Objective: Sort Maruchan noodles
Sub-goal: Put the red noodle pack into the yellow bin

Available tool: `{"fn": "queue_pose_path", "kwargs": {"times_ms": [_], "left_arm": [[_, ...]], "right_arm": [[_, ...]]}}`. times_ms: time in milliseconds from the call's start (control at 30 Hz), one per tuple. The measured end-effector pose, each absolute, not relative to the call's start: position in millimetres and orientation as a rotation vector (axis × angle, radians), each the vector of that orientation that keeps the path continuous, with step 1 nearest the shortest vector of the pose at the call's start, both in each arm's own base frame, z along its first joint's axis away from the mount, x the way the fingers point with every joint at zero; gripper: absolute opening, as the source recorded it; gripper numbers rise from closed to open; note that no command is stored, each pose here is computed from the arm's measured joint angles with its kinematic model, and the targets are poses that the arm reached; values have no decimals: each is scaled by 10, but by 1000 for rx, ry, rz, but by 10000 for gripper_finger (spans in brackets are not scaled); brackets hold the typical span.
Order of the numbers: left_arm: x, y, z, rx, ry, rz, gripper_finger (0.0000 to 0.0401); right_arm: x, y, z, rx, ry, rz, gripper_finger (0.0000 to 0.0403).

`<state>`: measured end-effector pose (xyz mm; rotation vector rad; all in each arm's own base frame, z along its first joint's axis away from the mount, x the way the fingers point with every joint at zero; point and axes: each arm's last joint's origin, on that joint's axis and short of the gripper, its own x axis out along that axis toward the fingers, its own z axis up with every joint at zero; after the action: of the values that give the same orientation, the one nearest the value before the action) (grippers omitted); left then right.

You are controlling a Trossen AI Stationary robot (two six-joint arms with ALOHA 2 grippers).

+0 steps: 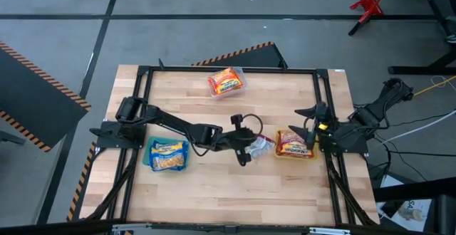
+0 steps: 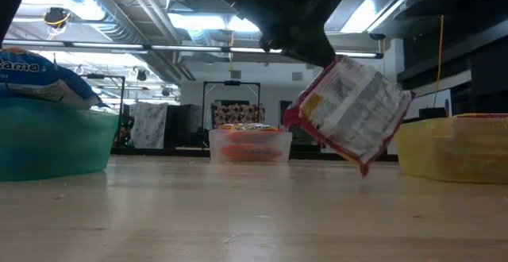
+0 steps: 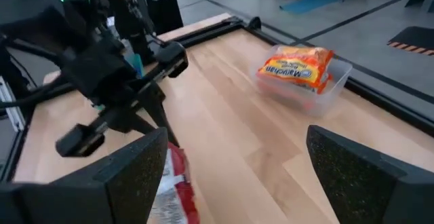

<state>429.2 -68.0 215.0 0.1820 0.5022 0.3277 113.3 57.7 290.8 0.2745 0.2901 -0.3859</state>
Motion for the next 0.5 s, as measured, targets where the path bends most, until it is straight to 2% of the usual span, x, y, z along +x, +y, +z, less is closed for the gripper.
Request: {"fn": "queue_pose_path", "kwargs": {"times_ms": [500], "left_arm": [[4393, -392, 2333, 245, 336, 487, 0]], "right_arm": [[1042, 493, 3369, 231, 183, -397, 340]]}}
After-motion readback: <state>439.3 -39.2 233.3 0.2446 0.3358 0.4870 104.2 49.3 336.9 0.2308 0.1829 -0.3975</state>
